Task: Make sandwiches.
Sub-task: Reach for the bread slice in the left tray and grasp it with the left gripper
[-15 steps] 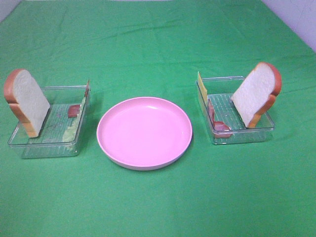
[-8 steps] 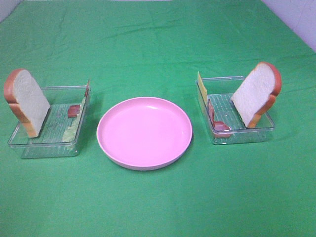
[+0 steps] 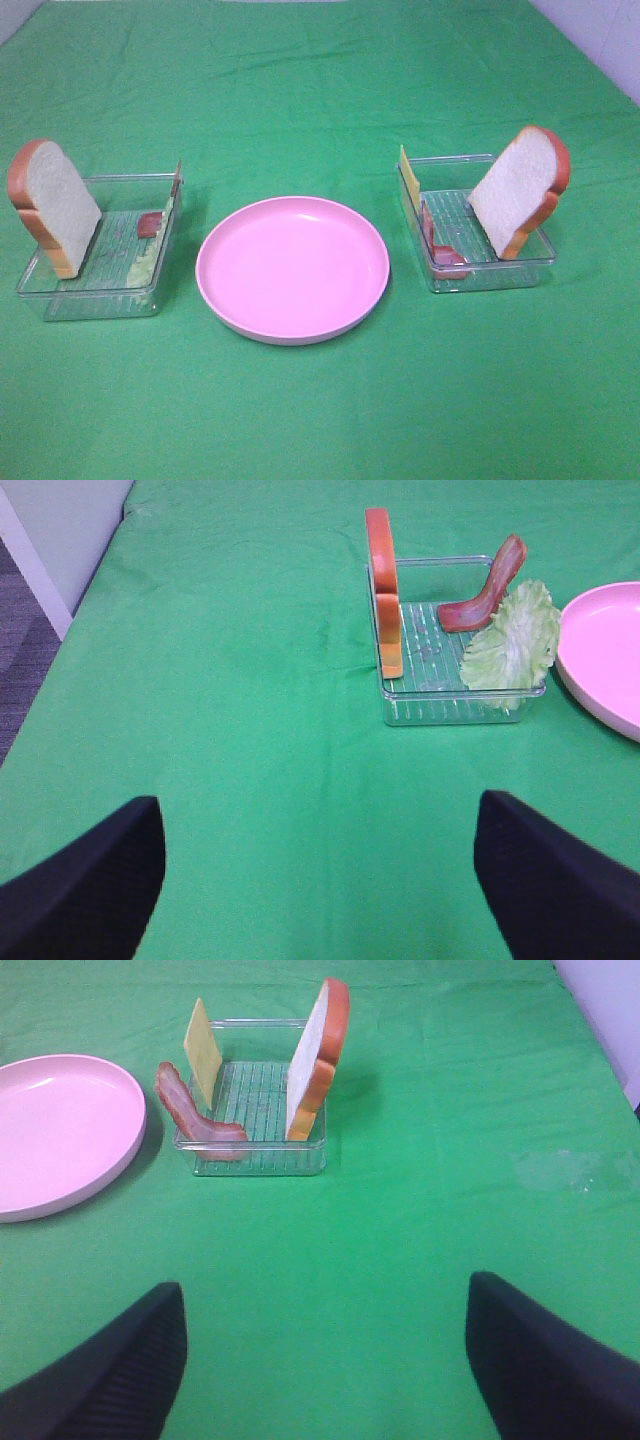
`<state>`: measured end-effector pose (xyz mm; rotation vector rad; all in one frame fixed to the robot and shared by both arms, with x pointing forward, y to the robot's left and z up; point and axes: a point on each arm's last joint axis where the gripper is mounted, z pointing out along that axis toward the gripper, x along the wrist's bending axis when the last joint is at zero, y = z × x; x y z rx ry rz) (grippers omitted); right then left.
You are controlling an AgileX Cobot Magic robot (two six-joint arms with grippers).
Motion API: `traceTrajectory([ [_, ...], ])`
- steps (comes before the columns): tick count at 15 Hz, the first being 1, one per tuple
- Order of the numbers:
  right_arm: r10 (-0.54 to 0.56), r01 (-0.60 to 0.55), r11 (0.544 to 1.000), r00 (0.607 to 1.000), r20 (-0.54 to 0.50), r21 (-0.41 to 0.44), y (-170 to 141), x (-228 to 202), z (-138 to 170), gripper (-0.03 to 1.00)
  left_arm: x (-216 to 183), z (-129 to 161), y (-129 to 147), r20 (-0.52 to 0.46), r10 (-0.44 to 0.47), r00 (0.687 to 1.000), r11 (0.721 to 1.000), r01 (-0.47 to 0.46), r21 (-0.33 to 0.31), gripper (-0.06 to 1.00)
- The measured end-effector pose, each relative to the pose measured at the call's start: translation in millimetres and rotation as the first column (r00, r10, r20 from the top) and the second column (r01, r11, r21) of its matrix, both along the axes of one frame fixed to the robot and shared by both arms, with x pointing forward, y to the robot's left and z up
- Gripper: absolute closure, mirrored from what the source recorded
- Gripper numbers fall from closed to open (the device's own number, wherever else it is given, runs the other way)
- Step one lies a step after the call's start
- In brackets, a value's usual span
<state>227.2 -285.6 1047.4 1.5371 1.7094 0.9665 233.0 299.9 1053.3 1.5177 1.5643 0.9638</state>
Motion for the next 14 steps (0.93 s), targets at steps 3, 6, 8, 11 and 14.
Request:
traceTrajectory([
  [3,0.0,0.0,1.0,1.0,0.0,0.0,0,0,0,0.24,0,0,0,0.0,0.0,1.0,1.0,0.0,0.0,0.15],
  [6,0.0,0.0,1.0,1.0,0.0,0.0,0,0,0,0.24,0,0,0,0.001,0.0,1.0,1.0,0.0,0.0,0.15],
  [8,0.0,0.0,1.0,1.0,0.0,0.0,0,0,0,0.24,8,10,0,0.02,0.001,1.0,1.0,-0.001,0.0,0.15],
  [11,0.0,0.0,1.0,1.0,0.0,0.0,0,0,0,0.24,39,26,1,0.057,0.002,0.998,1.0,-0.001,-0.003,0.15],
  [14,0.0,0.0,1.0,1.0,0.0,0.0,0,0,0,0.24,93,33,2,-0.056,-0.002,0.998,0.999,0.0,-0.033,0.15],
])
